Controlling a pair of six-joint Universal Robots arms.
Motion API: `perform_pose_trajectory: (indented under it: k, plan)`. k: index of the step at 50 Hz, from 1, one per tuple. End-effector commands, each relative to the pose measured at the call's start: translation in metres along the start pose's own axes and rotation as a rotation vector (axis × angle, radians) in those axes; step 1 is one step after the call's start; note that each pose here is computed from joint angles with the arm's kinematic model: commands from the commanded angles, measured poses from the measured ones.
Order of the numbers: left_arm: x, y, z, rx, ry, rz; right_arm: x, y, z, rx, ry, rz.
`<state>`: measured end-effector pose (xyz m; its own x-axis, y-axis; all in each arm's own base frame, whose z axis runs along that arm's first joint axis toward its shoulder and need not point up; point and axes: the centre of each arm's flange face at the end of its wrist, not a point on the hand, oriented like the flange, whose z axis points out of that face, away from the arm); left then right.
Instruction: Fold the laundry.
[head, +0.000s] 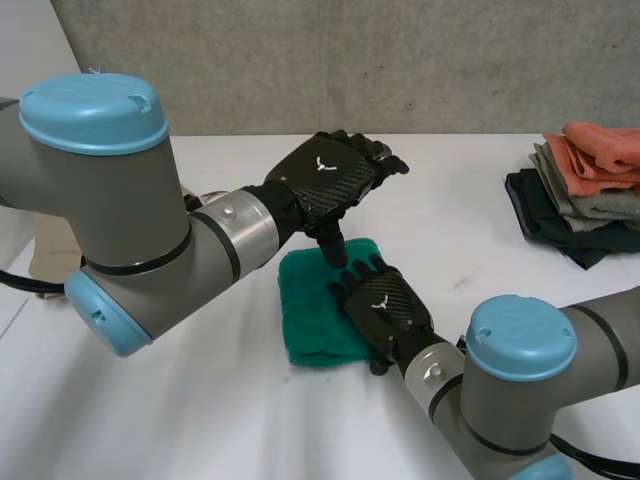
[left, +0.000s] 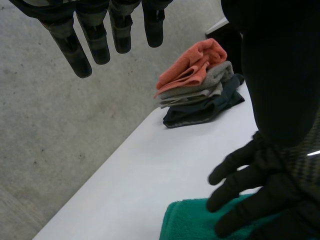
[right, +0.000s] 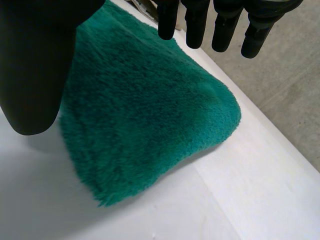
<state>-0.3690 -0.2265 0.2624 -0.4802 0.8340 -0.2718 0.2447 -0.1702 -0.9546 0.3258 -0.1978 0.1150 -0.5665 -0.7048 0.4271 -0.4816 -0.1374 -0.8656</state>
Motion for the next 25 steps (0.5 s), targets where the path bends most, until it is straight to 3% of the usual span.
perform_pose_trajectory:
  k: [1,25]
  plan:
    - [0.001,0.003,0.000,-0.008,-0.003,-0.003,0.004,0.002,0.018,0.066,0.041,-0.008]
    - [-0.002,0.004,-0.001,-0.013,-0.010,-0.005,0.012,-0.004,0.045,0.125,0.055,0.001]
